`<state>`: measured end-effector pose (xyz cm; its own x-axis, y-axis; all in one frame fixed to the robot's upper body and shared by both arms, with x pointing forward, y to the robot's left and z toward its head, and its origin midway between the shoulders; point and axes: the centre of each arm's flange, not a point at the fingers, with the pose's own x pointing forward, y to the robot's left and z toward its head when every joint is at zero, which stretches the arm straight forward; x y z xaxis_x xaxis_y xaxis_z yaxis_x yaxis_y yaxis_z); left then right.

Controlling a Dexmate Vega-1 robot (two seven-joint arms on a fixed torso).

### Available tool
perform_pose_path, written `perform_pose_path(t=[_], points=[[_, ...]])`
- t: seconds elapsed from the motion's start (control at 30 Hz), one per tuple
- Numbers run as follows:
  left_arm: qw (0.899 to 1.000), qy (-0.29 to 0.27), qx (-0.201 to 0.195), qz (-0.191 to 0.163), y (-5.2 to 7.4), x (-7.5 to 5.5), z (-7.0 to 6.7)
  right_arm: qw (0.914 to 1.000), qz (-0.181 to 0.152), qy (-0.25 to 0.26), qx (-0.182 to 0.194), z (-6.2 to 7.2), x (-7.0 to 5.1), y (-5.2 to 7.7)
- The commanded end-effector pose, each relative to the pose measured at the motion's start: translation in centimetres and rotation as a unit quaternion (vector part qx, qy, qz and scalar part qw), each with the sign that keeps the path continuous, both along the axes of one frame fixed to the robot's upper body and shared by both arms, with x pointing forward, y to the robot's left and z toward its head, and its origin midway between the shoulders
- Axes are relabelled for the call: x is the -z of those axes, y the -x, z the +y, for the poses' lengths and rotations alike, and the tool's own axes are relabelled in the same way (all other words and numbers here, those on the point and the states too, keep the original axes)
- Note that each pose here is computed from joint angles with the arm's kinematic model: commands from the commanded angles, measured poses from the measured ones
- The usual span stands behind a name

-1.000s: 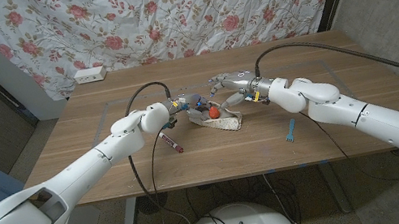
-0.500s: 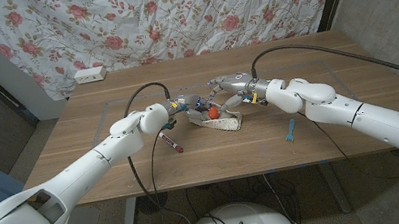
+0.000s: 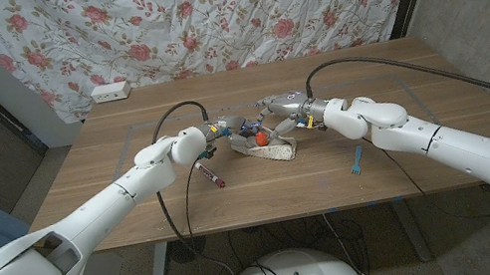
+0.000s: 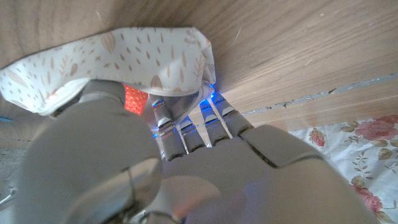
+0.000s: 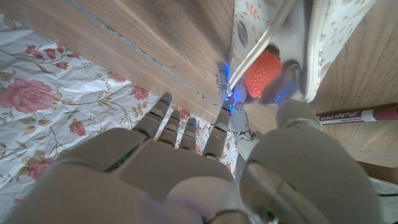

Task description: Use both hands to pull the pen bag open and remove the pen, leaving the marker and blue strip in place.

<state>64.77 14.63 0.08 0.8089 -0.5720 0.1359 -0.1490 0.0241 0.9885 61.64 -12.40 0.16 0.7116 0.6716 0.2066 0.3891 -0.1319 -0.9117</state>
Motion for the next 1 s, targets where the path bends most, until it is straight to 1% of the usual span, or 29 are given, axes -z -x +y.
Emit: perform_pose_path(t=[0.03,0.47,1.0], points=[[1.0,0.0,0.002,-0.001,-0.2,-0.2,-0.1,0.9999,0.009,0.004,0.003,0.1,0.4,-0.5],[1.0,-0.003,0.004,-0.002,-0.2,-0.2,-0.3,0.9998,0.014,0.009,0.004,0.5,0.8,-1.1],[1.0,-0.002,0.005,-0.001,-0.3,-0.1,-0.6,0.9999,0.011,0.007,0.001,0.8,1.2,-1.7]])
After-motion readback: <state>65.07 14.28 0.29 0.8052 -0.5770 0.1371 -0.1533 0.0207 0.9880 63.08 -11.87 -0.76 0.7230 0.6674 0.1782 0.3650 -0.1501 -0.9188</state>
